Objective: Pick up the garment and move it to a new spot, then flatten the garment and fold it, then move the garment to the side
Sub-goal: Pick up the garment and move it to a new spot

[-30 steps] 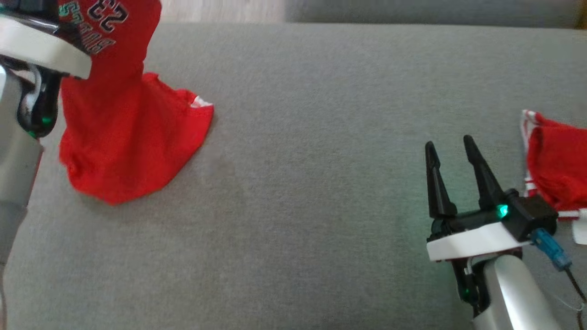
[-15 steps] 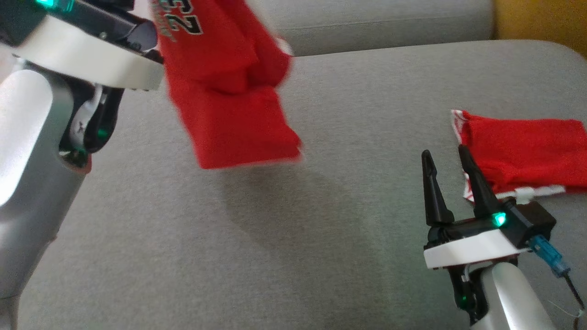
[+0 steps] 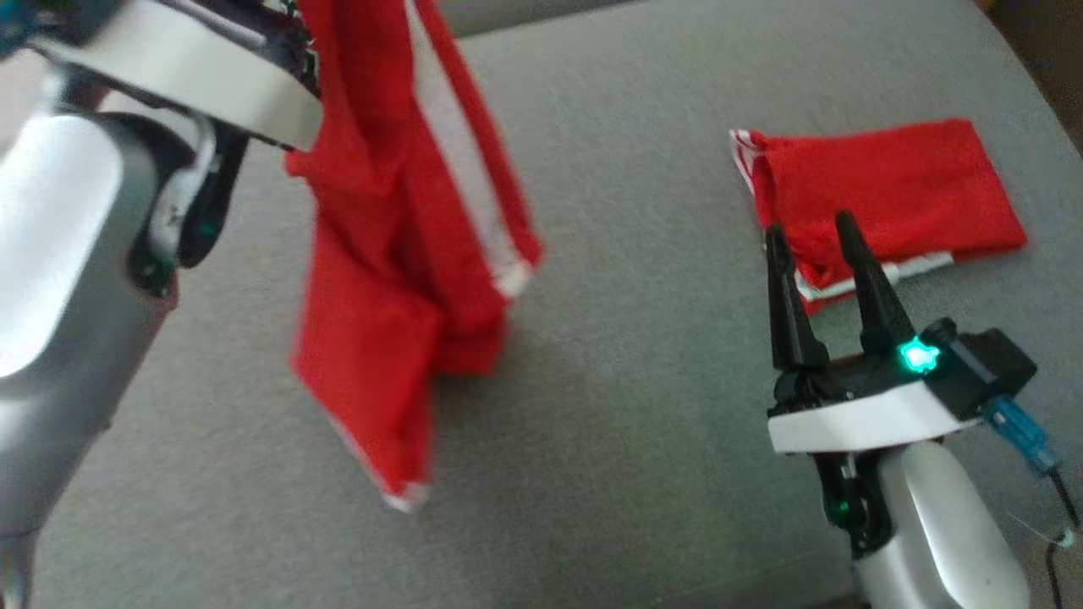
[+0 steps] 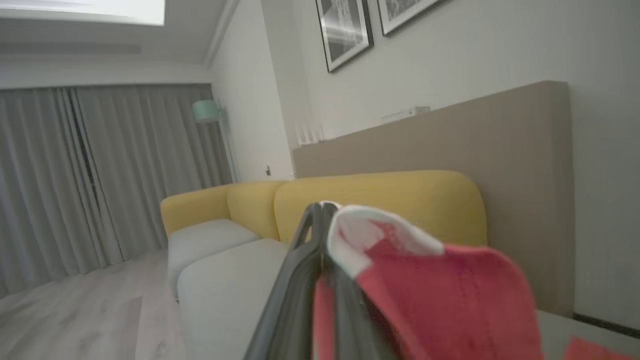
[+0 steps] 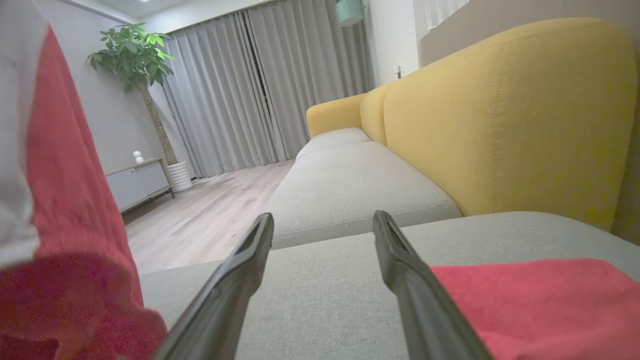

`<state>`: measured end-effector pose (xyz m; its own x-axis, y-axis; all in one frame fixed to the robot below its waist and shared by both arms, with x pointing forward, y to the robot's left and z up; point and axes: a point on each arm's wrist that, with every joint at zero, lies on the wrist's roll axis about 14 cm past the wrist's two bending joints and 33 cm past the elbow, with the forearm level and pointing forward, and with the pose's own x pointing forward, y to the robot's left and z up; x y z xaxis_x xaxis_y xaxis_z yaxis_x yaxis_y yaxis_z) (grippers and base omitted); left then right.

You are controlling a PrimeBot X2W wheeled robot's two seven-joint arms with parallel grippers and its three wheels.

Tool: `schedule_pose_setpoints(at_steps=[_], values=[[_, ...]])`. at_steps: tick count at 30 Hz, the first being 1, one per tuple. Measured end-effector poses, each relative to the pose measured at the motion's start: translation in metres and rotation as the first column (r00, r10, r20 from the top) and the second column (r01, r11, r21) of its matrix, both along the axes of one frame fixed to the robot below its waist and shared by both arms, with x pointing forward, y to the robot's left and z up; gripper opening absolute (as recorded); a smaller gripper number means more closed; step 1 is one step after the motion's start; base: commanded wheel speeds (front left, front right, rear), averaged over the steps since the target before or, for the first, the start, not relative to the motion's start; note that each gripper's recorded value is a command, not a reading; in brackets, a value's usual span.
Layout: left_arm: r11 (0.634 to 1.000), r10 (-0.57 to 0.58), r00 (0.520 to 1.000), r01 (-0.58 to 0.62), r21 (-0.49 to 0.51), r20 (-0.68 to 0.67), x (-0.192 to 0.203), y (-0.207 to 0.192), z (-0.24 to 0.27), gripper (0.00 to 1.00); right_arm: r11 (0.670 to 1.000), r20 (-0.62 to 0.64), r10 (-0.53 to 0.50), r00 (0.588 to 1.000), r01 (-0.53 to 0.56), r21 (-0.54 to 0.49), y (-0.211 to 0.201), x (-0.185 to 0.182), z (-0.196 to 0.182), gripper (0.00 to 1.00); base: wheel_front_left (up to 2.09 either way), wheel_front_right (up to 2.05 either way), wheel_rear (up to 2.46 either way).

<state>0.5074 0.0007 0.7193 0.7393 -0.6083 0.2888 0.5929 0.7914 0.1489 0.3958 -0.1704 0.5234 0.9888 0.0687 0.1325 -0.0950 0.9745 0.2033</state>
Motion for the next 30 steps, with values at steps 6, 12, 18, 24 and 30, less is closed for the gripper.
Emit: schedule_pose_setpoints(at_steps=[6,12,18,24,30], values=[[0.995,-0.101,0.986,0.103,0.004,-0.134,0.02,-0.047,-0.066,1.0,0.999,-0.029,-0.041,0.999,0.041,-0.008,-0.015,0.005,-0.01,1.0,0.0,0.0,0.0],[0.981,-0.195,0.956,0.189,-0.045,-0.221,0.007,-0.077,-0.111,1.0,0.999,-0.048,-0.051,0.998,0.051,-0.015,-0.019,0.009,-0.017,1.0,0.0,0.0,0.0],[0.999,-0.02,0.976,0.01,-0.048,-0.216,0.018,-0.016,-0.128,1.0,1.0,-0.033,-0.005,0.999,0.004,-0.027,-0.003,0.016,-0.013,1.0,0.0,0.0,0.0],[0.971,0.213,0.947,-0.232,-0.054,-0.241,0.004,0.076,-0.154,1.0,0.998,-0.018,0.037,0.999,-0.038,-0.043,0.012,0.02,-0.009,1.0,0.0,0.0,0.0],[0.898,0.379,0.864,-0.43,-0.091,-0.332,-0.052,0.139,-0.183,1.0,0.995,-0.049,0.082,0.995,-0.085,-0.056,0.029,0.011,-0.02,1.0,0.0,0.0,0.0]])
